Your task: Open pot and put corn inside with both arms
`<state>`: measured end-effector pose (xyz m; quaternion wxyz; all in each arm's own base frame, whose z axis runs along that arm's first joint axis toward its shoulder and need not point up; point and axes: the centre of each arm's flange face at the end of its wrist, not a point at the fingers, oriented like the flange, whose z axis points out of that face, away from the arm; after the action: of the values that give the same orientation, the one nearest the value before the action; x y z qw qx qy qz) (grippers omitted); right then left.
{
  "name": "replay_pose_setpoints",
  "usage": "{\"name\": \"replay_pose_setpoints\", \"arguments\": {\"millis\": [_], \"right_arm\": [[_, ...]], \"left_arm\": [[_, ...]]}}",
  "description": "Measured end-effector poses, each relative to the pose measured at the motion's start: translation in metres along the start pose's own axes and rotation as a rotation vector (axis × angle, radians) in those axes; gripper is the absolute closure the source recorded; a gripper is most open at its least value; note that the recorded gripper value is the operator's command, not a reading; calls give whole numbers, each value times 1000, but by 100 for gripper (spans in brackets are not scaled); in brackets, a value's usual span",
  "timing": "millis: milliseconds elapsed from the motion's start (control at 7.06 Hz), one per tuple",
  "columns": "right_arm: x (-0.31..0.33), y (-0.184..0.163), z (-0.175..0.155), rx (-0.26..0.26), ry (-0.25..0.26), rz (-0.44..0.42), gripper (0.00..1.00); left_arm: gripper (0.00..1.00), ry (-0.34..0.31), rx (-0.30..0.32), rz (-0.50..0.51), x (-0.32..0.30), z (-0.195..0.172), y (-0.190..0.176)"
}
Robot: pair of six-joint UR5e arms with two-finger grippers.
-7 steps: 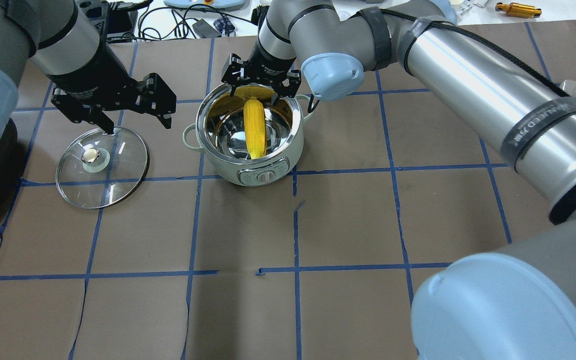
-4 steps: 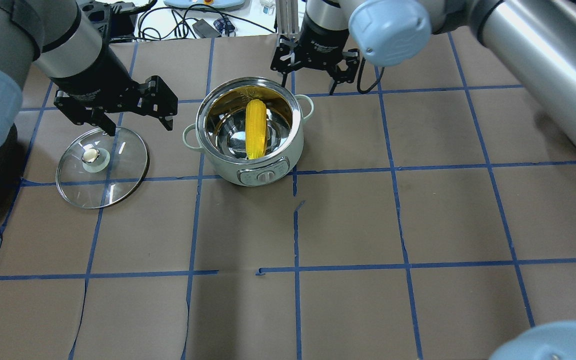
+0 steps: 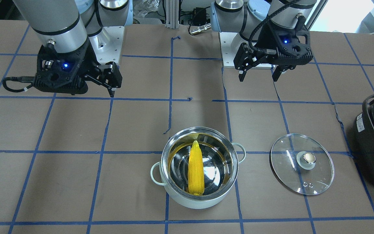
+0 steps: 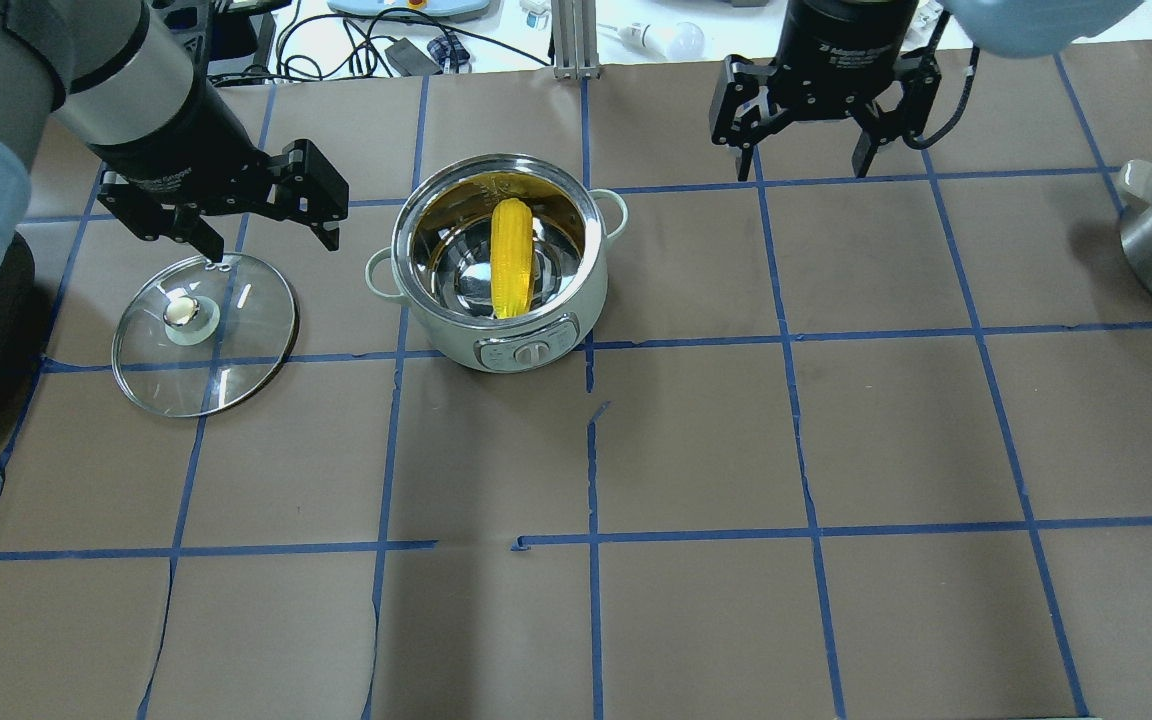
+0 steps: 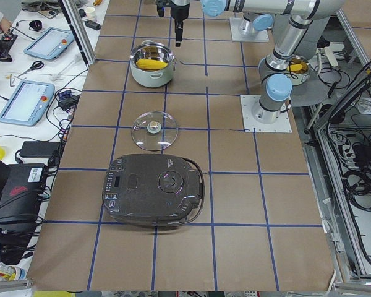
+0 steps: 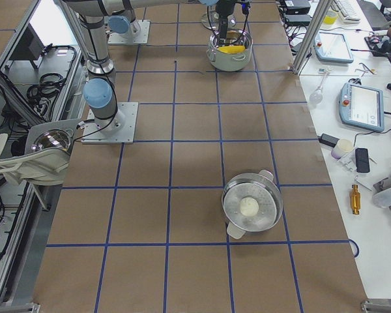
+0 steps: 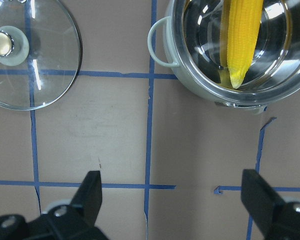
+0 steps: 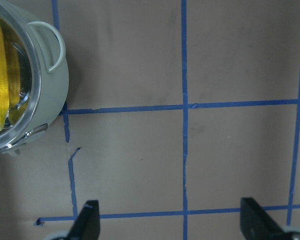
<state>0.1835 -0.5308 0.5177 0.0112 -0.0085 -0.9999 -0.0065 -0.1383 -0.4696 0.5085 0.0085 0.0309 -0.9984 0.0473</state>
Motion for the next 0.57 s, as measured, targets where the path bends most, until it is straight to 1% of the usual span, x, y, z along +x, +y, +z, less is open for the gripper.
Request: {"name": "replay_pose_setpoints", "arguments": {"millis": [142, 283, 425, 566], "right_arm": [[16, 10, -13, 21, -1, -14, 0], [27, 16, -18, 44, -7, -15, 0], [31, 17, -18, 72, -13, -14, 0], [31, 17, -17, 90, -16, -15, 0]], "left_arm": [[0, -6, 9, -2, -3, -5, -3], [0, -9, 7, -1, -4, -7, -5], [0, -11, 0, 5, -5, -9, -5], [0, -12, 2, 13, -6, -12, -5]]}}
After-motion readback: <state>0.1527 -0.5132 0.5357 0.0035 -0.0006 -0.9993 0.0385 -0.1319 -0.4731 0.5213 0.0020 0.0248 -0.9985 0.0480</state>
